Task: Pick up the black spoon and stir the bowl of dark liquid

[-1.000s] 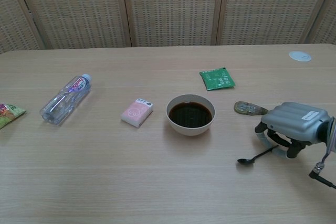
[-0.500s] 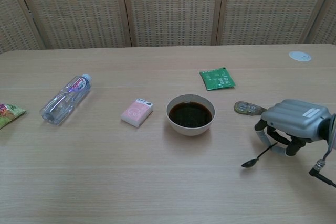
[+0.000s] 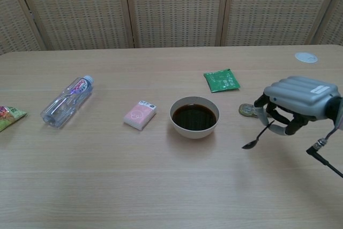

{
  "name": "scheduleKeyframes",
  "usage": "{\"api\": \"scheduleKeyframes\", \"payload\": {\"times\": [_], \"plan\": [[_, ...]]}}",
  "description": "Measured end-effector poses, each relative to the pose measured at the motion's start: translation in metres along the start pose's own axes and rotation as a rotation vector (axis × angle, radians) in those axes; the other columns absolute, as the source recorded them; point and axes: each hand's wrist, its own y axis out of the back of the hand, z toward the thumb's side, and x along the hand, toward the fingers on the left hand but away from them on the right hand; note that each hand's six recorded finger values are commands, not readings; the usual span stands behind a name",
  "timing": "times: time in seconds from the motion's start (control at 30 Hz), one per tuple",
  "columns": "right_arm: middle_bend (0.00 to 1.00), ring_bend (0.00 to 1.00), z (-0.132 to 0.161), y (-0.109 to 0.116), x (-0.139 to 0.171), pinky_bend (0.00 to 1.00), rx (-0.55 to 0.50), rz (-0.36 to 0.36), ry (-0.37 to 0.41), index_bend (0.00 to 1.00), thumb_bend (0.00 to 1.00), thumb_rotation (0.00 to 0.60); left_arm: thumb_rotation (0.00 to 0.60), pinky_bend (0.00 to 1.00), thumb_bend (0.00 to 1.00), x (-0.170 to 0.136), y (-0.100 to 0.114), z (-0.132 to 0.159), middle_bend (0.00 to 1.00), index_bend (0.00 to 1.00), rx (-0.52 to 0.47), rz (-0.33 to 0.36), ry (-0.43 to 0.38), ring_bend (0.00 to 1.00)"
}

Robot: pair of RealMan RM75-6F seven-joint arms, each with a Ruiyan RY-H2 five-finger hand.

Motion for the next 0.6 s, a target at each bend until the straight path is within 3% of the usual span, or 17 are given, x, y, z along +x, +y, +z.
{"api": "scheduleKeyframes", "payload": {"times": [0.27, 0.6], "plan": [[0.87, 0.93, -0.002, 0.057, -0.011, 1.00, -0.029, -0.169, -0.022, 0.73, 0.61, 0.600, 0.600, 0.00, 0.41, 0.001, 0.000, 0.003, 0.00, 0.05, 0.000, 0.000, -0.008, 0.00], [0.87, 0.93, 0.014, 0.086, -0.023, 1.00, 0.015, -0.308, -0.015, 0.74, 0.61, 0.600, 0.600, 0.00, 0.41, 0.001, 0.001, 0.002, 0.00, 0.05, 0.002, 0.001, -0.008, 0.00]]}}
